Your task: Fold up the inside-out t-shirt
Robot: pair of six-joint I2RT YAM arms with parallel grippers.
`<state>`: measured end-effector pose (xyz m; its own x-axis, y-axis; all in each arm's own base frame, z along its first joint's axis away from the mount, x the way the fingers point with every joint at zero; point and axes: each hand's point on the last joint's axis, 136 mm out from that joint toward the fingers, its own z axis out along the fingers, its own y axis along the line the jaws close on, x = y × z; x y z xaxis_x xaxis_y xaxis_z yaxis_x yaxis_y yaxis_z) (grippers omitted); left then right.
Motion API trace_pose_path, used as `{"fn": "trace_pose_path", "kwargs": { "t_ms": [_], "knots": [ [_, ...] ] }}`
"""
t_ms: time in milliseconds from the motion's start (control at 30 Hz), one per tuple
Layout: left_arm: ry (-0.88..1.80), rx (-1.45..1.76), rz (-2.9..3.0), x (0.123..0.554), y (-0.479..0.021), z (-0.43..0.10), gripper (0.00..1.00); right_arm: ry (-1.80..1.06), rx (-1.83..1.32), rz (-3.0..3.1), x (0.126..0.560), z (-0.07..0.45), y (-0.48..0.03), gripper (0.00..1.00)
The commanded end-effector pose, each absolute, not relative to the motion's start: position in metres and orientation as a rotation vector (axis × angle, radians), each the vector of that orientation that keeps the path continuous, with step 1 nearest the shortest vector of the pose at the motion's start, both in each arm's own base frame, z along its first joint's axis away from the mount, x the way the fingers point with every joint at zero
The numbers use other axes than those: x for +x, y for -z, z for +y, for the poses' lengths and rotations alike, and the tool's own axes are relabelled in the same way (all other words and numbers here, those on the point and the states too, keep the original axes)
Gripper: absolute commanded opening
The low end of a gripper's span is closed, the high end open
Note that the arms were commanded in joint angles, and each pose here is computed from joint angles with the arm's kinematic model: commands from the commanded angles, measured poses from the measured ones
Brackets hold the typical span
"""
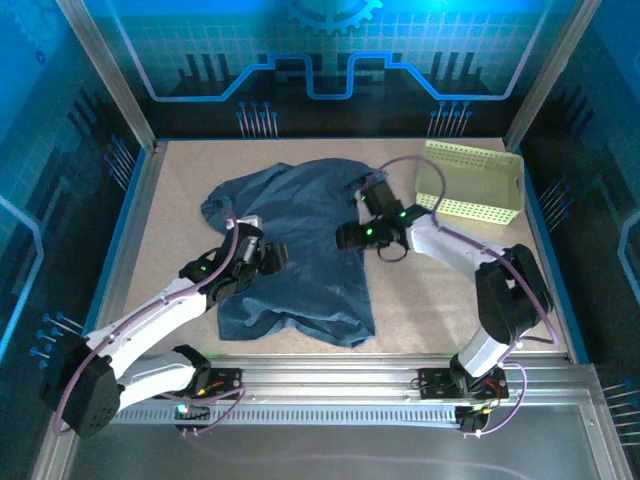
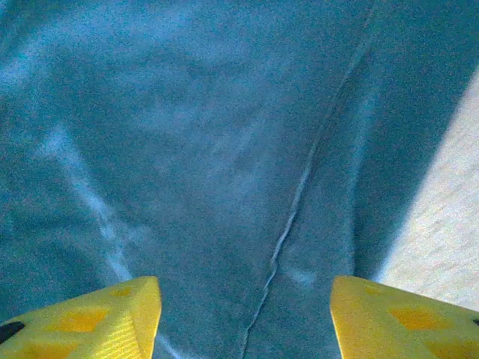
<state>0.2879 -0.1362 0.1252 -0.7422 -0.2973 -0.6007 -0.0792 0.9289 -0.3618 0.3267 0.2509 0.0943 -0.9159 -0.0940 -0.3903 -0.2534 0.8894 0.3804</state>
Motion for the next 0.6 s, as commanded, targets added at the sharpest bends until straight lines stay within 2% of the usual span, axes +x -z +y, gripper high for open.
{"fn": "trace_pose_path", "kwargs": {
  "t_ms": [0,67,200,433,567],
  "knots": [
    [0.443,-0.361,2.512,0.274,-0.087,-0.131,0.6,-0.671,-0.218,2.674,0.328,0.274,-0.08,0.59],
    [0.44,-0.399,2.556,0.27,-0.07,-0.131,0.6,-0.728,-0.242,2.693,0.32,0.288,-0.068,0.56],
    [0.504,-0.432,2.624,0.262,-0.045,-0.143,0.59,-0.613,-0.199,2.763,0.321,0.28,-0.046,0.54],
    [0.556,-0.331,2.68,0.252,-0.031,-0.189,0.6,-0.397,0.105,2.858,0.335,0.204,-0.017,0.48],
    [0.643,-0.246,2.676,0.246,-0.04,-0.226,0.62,-0.273,0.29,2.867,0.332,0.156,-0.014,0.47]
  ]
}}
